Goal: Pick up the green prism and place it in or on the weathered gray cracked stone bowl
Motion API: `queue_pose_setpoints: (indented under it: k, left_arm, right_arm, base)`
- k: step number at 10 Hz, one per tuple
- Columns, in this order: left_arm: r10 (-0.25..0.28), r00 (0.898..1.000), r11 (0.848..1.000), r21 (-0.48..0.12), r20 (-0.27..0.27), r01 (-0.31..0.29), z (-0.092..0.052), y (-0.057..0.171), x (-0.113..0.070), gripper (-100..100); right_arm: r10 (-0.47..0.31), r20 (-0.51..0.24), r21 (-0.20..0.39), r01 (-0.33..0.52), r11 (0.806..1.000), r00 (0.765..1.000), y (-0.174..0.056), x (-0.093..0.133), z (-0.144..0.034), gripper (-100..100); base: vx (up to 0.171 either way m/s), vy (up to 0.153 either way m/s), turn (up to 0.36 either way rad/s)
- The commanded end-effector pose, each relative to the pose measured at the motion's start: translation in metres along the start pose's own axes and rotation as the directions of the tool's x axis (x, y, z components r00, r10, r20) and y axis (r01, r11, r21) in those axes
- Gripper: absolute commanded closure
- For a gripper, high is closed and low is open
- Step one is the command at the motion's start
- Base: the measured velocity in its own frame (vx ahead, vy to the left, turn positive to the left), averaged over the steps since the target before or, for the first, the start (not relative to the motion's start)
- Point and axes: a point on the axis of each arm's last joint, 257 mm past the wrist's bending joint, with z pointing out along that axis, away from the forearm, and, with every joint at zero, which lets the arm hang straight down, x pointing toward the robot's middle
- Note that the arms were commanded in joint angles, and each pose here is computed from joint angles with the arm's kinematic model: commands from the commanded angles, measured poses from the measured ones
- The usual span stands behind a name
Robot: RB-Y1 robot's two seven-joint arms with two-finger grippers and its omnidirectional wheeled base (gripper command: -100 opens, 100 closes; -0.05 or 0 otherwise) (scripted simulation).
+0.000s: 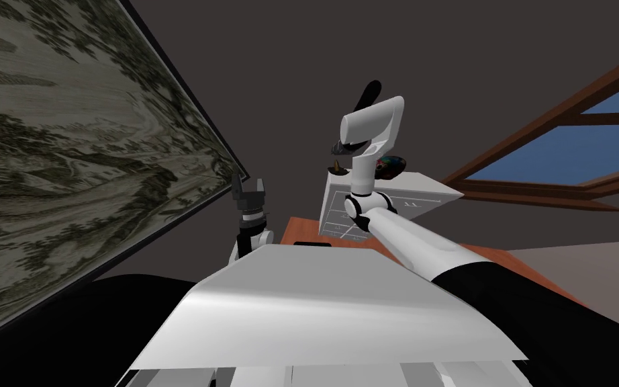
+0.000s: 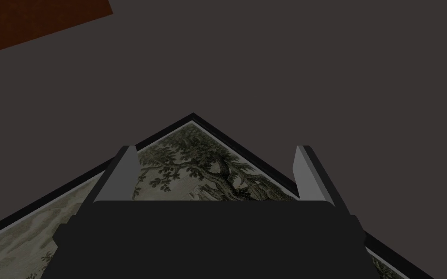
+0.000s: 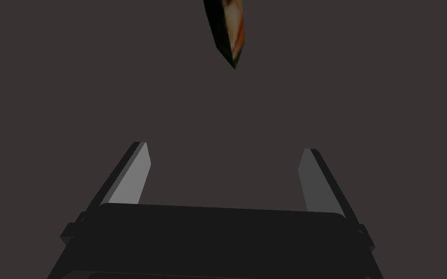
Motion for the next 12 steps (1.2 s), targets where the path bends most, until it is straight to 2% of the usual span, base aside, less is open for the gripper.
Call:
queue_pose_setpoints:
  k: [1,2,3,6,7,10,11,12]
  left_arm:
    - [0.0,1.0,1.0,0.0,0.0,0.0,0.0,0.0,0.0,0]
    - [0.0,1.0,1.0,0.0,0.0,0.0,0.0,0.0,0.0,0]
    - [0.0,1.0,1.0,0.0,0.0,0.0,0.0,0.0,0.0,0]
    - [0.0,1.0,1.0,0.0,0.0,0.0,0.0,0.0,0.0,0]
    - [0.0,1.0,1.0,0.0,0.0,0.0,0.0,0.0,0.0,0]
    - [0.0,1.0,1.0,0.0,0.0,0.0,0.0,0.0,0.0,0]
    - [0.0,1.0,1.0,0.0,0.0,0.0,0.0,0.0,0.0,0]
    - [0.0,1.0,1.0,0.0,0.0,0.0,0.0,0.0,0.0,0]
  right_arm:
    - [0.013,0.01,-0.013,-0.013,1.0,1.0,0.002,-0.004,-0.005,-100]
    - [0.024,0.009,-0.015,-0.024,1.0,1.0,0.003,-0.004,-0.005,-100]
    - [0.011,0.063,-0.026,-0.01,1.0,0.998,0.01,-0.026,-0.028,-100]
    - [0.033,0.059,-0.039,-0.031,0.999,0.998,0.012,-0.025,-0.027,-100]
    - [0.01,0.105,-0.044,-0.005,0.999,0.994,0.018,-0.042,-0.049,-100]
    - [0.036,0.089,-0.054,-0.032,0.998,0.995,0.02,-0.037,-0.047,-100]
    - [0.01,0.129,-0.052,-0.004,0.999,0.992,0.025,-0.05,-0.067,-100]
    - [0.005,0.121,-0.044,0.0,0.999,0.993,0.022,-0.047,-0.065,-100]
  base:
    - [0.018,-0.026,-0.005]
    - [0.007,-0.009,-0.015]
    - [0.028,-0.024,0.164]
    - [0.012,-0.022,0.03]
    - [0.019,-0.029,0.165]
    - [0.017,-0.022,0.031]
    - [0.015,-0.023,0.183]
    - [0.025,-0.047,0.113]
